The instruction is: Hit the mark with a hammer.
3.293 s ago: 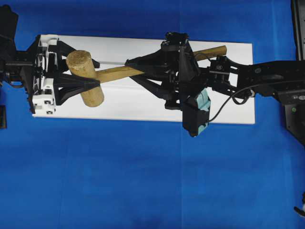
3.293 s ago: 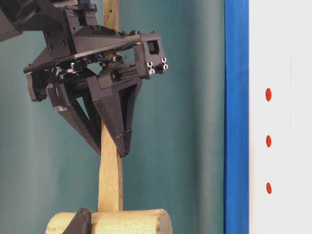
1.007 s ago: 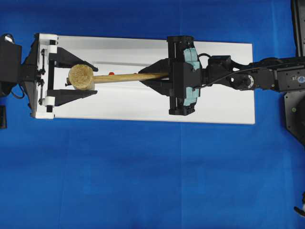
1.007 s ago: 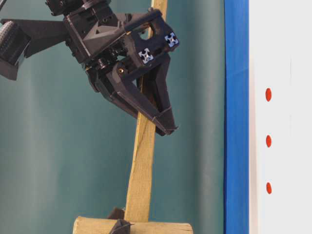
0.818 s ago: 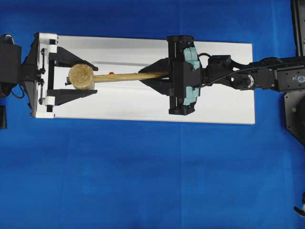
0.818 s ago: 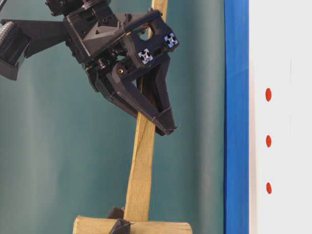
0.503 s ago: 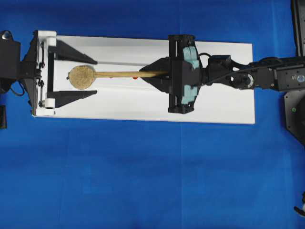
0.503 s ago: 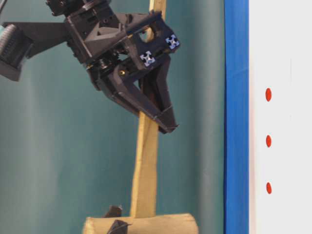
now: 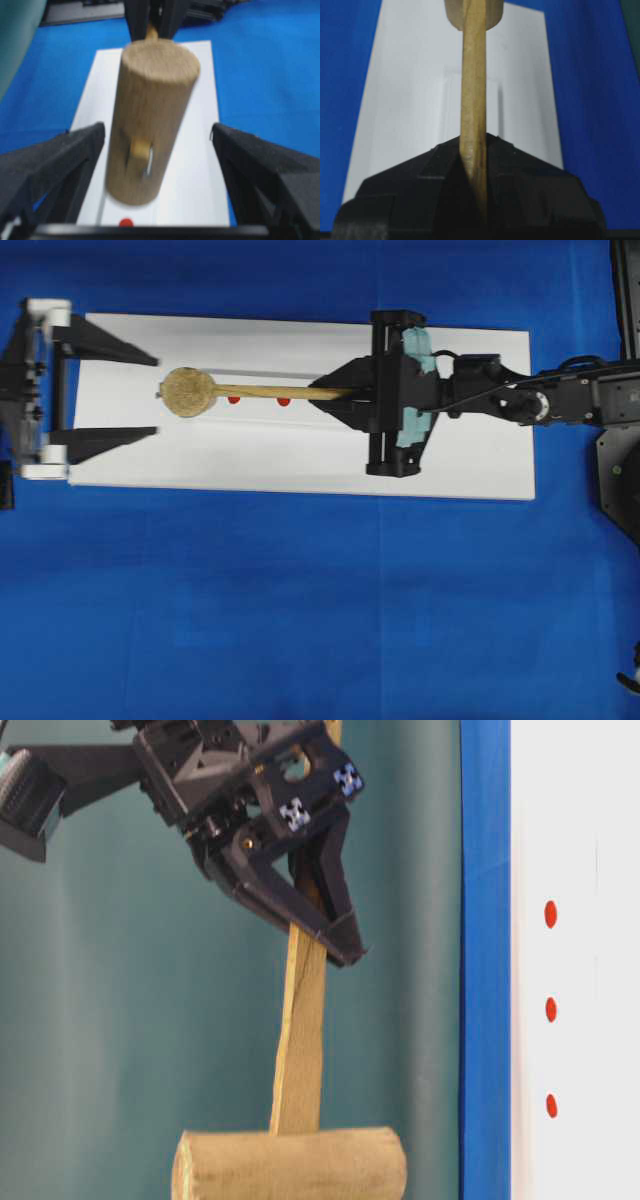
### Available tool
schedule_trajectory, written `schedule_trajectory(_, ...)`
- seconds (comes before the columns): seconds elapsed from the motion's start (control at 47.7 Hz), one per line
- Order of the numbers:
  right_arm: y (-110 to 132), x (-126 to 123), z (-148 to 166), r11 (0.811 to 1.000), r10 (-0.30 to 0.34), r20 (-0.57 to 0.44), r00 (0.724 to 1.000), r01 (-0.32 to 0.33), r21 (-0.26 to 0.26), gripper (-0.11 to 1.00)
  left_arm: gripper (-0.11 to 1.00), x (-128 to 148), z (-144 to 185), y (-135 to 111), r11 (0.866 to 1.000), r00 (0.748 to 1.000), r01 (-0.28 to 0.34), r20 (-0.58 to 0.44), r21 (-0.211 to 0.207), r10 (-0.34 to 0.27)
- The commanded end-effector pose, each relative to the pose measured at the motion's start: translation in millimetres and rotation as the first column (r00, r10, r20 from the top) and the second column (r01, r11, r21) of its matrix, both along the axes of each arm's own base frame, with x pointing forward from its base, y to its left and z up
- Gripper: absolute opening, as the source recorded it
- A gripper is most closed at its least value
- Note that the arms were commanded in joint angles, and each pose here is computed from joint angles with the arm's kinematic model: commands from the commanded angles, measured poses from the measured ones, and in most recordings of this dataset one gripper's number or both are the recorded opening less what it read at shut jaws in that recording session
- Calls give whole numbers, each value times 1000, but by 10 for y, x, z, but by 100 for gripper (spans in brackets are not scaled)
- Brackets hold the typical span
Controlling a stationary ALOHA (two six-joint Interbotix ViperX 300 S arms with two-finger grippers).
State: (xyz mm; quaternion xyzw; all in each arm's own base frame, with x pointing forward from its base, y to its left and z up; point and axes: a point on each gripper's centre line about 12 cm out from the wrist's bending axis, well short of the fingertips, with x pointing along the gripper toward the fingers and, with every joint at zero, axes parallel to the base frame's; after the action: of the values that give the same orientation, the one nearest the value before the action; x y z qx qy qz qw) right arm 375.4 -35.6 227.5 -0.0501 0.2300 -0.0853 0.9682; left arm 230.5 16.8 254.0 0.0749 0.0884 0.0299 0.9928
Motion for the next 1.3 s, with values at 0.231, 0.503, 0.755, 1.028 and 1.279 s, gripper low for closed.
schedule_trajectory(0.231, 30, -150, 148, 999, -5, 38, 999, 3, 44, 2, 84, -511, 33, -34, 1000, 1000, -3, -24, -11, 3)
schedule_trajectory(0.503, 17, -140, 145, 999, -14, 39, 999, 12, 46, 2, 84, -637, -19, -44, 1000, 999, -3, -34, -15, 3)
schedule_trajectory(0.755, -166, -156, 157, 996, -80, 51, 996, 78, 32, 2, 84, -641, -81, -44, 1000, 999, -5, -51, -22, 4)
schedule_trajectory(1.028, -174, -151, 125, 996, -82, 42, 996, 81, 31, 2, 83, -647, -88, -45, 1000, 999, -5, -51, -22, 4)
schedule_trajectory(1.279, -184, -24, -525, 990, -107, -131, 986, 118, 81, 2, 83, -648, -84, -45, 1000, 999, -5, -47, -24, 4)
